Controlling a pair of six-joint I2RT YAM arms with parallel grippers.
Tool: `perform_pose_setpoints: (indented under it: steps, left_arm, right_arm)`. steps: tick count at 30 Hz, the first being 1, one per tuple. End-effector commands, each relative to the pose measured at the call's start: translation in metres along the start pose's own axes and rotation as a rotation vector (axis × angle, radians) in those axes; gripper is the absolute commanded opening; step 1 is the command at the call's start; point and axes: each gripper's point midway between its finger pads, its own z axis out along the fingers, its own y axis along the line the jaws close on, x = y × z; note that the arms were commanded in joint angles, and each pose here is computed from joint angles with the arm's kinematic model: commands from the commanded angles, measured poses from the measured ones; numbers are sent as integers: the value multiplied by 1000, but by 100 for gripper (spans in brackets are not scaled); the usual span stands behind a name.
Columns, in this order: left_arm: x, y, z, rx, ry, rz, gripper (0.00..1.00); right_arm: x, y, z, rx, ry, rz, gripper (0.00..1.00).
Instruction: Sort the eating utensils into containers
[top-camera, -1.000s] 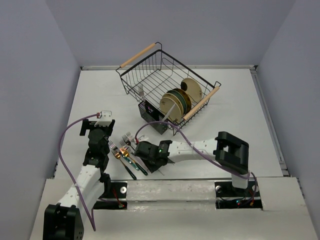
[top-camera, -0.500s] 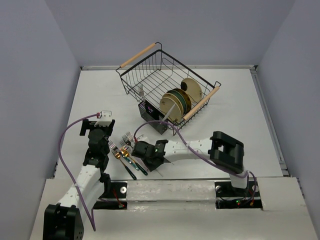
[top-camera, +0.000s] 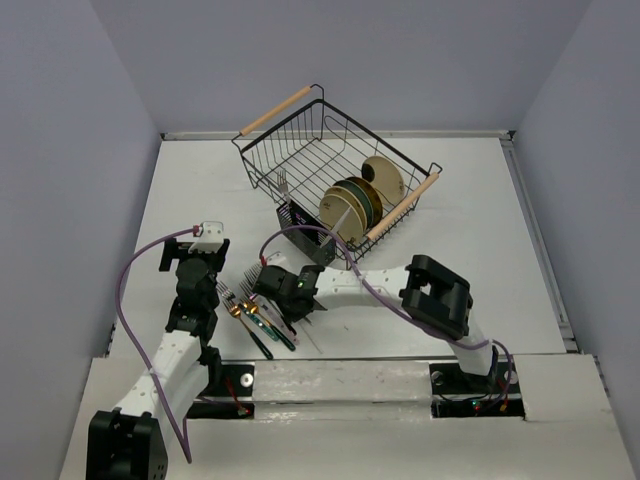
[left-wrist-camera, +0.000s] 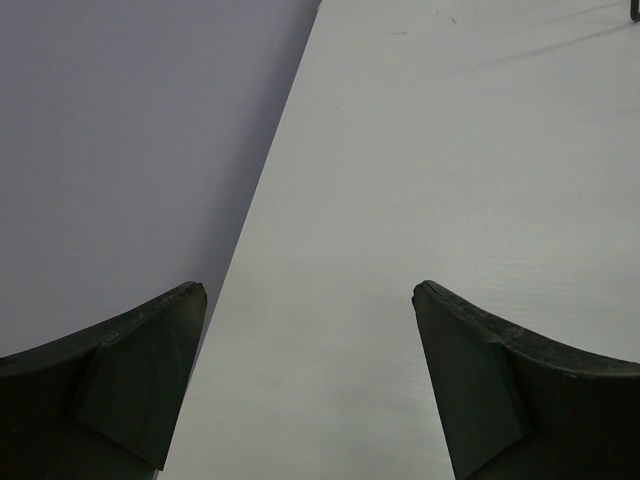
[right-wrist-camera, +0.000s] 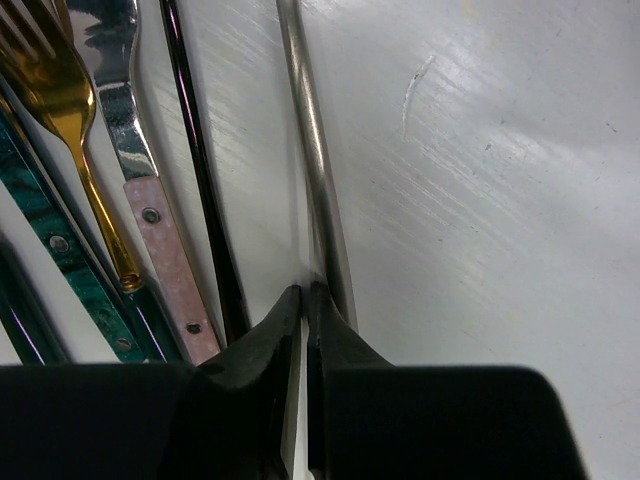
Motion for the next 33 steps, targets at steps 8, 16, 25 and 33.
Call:
perform_pose_setpoints:
  steps: [8, 16, 25, 33]
  left_arm:
    - [-22, 13, 2, -49, -68, -39, 99]
    - [-22, 13, 2, -49, -68, -39, 99]
    - [-22, 12, 2, -49, -63, -37, 99]
    - [-21, 12, 3, -48, -59, -35, 99]
  right_arm:
    - [23, -30, 19, 92, 58, -106, 0]
    - [-8, -38, -18, 95, -71, -217, 0]
    - [-21, -10, -52, -17, -142, -302, 0]
    - [-52, 8, -78, -118, -283, -277, 0]
